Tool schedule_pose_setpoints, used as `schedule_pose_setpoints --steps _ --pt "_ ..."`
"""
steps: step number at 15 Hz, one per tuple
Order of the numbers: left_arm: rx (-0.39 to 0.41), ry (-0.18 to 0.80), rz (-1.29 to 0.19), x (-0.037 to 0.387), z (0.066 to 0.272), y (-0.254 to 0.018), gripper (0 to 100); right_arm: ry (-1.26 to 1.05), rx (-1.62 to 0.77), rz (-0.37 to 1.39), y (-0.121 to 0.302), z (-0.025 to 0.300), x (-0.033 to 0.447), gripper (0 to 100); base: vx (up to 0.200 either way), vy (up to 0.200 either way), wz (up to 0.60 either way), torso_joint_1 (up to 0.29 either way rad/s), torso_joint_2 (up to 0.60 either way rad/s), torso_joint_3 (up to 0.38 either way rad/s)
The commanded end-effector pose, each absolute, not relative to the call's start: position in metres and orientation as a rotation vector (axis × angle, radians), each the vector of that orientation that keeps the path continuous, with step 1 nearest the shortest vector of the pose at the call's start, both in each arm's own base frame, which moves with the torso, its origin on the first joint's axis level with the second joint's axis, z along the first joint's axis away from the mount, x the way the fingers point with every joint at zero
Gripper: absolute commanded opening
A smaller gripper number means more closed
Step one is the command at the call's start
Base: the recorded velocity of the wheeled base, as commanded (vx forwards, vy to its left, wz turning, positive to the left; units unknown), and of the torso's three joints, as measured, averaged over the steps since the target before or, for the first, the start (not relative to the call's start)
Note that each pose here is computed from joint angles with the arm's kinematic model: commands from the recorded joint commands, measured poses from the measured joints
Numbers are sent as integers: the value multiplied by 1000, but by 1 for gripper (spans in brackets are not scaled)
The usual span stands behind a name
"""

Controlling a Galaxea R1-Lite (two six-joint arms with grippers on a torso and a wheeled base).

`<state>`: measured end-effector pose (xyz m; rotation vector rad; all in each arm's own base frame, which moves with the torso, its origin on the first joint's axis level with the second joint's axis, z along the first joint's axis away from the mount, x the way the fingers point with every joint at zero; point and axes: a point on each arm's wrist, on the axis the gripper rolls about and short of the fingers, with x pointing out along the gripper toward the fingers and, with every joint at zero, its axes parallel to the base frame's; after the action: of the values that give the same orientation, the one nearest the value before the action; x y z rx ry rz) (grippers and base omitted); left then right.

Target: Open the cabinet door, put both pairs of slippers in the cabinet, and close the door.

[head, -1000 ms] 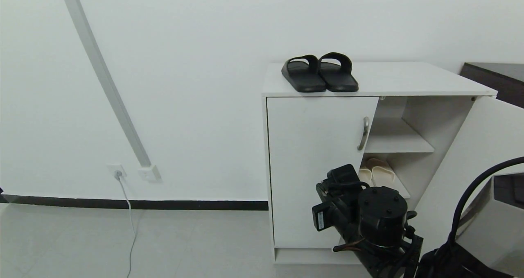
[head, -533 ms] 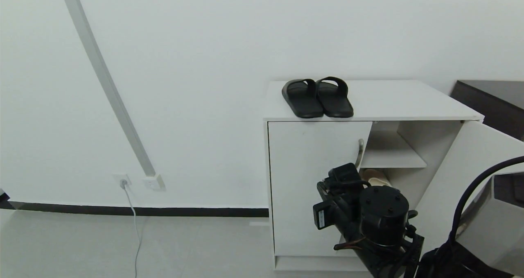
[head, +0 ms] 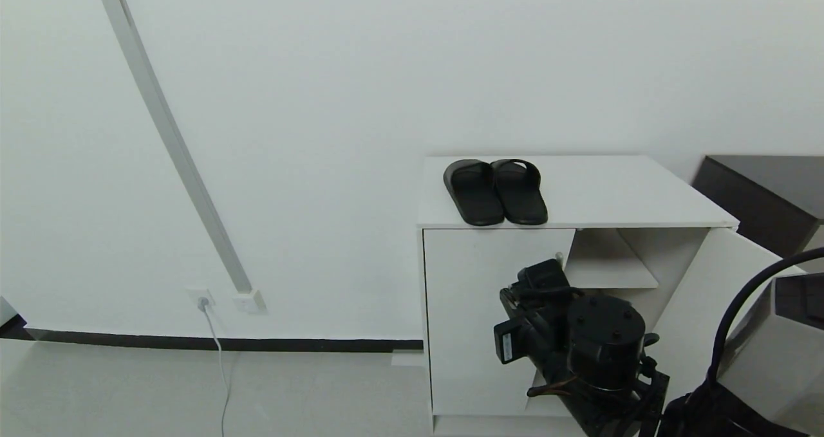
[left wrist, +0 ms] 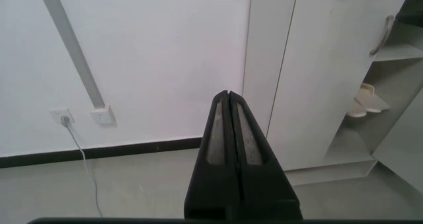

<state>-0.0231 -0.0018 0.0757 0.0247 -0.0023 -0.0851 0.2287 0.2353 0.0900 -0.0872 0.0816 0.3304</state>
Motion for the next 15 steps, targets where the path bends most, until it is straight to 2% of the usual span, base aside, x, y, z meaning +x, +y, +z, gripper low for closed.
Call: schedule_pose_setpoints --steps 1,7,15 --pt "25 -1 -86 -23 76 -2 0 84 -88 324 234 89 230 0 0 0 0 246 -574 -325" --pt "25 -1 -84 -23 76 -2 0 92 -93 314 231 84 232 0 0 0 0 246 -567 -316" --pt "28 -1 -86 -23 76 -2 0 94 -92 310 229 82 235 0 0 0 0 172 -380 -207"
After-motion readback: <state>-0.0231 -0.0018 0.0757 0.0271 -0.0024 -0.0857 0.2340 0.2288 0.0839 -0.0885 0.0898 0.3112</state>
